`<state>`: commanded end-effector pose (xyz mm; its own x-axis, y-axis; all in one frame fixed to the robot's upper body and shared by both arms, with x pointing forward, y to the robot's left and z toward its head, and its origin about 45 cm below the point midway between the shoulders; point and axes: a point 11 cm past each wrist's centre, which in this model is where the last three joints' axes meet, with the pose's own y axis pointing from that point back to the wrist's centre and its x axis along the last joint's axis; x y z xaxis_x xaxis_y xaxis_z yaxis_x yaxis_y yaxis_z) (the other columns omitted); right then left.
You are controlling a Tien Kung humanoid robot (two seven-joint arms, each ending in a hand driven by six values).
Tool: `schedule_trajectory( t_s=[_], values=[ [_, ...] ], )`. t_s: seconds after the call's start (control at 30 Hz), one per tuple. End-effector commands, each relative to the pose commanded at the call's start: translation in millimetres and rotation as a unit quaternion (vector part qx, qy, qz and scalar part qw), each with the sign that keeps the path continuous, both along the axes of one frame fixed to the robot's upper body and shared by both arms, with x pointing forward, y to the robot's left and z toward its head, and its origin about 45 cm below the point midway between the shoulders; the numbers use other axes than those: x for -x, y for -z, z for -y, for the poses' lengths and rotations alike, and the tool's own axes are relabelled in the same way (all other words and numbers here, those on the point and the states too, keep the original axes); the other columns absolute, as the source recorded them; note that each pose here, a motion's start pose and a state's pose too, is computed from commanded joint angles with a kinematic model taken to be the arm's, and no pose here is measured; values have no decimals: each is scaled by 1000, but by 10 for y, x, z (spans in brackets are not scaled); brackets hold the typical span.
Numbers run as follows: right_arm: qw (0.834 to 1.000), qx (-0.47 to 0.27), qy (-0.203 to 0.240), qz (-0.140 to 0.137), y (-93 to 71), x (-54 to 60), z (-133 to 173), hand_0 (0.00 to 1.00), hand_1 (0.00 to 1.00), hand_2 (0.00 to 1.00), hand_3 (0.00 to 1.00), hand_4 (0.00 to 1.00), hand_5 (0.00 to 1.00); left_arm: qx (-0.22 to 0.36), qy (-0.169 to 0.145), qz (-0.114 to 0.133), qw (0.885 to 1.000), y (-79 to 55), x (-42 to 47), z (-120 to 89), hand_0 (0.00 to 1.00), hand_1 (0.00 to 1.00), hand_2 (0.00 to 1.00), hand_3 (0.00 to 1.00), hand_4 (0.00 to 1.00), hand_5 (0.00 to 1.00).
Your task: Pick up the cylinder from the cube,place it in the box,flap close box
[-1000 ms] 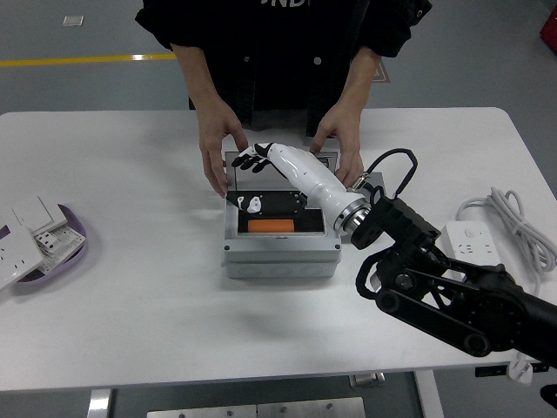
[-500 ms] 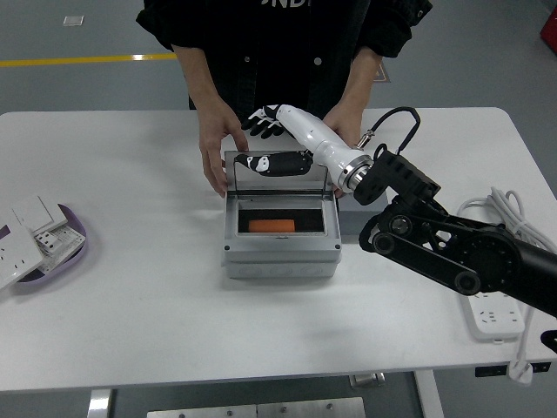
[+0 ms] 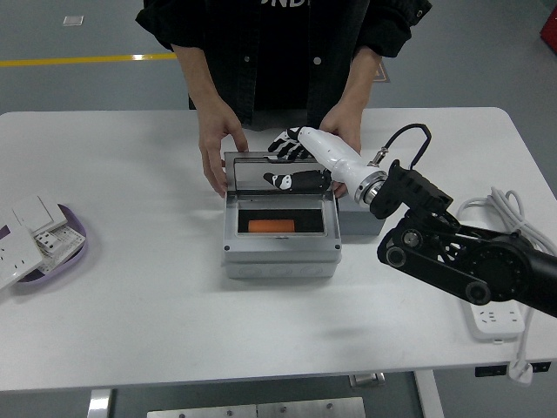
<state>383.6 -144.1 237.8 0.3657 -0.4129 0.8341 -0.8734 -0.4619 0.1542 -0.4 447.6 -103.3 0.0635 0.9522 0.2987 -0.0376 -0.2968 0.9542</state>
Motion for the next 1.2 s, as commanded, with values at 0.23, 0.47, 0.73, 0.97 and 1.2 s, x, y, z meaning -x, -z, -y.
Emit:
schedule_trajectory(
  t_s=[0.23, 0.47, 0.73, 0.97, 1.2],
  values=[
    [999, 24, -47, 13, -9, 376, -146, 548, 585, 613, 654, 737, 371, 0, -1, 1, 1000, 1, 1, 3, 592, 627, 619, 639, 699, 217],
    [998, 5, -55, -17, 153, 578, -168, 534, 583, 613, 656, 730, 370, 1, -2, 0, 1000, 4, 13, 9, 592, 627, 619, 639, 699, 217],
    [999, -46, 0, -22, 104, 484, 138, 527, 582, 614, 655, 722, 378, 0, -3, 0, 1000, 2, 23, 2, 592, 628, 619, 638, 699, 217],
    [989, -140, 35, -12, -108, 524, 455, 525, 580, 612, 657, 717, 377, -1, -4, -2, 1000, -2, 44, -12, 592, 628, 619, 638, 699, 217],
    [956, -274, 96, -47, 13, 478, 864, 520, 575, 610, 657, 701, 373, -2, -6, -7, 1000, 1, 105, -10, 592, 627, 619, 638, 699, 217]
  ],
)
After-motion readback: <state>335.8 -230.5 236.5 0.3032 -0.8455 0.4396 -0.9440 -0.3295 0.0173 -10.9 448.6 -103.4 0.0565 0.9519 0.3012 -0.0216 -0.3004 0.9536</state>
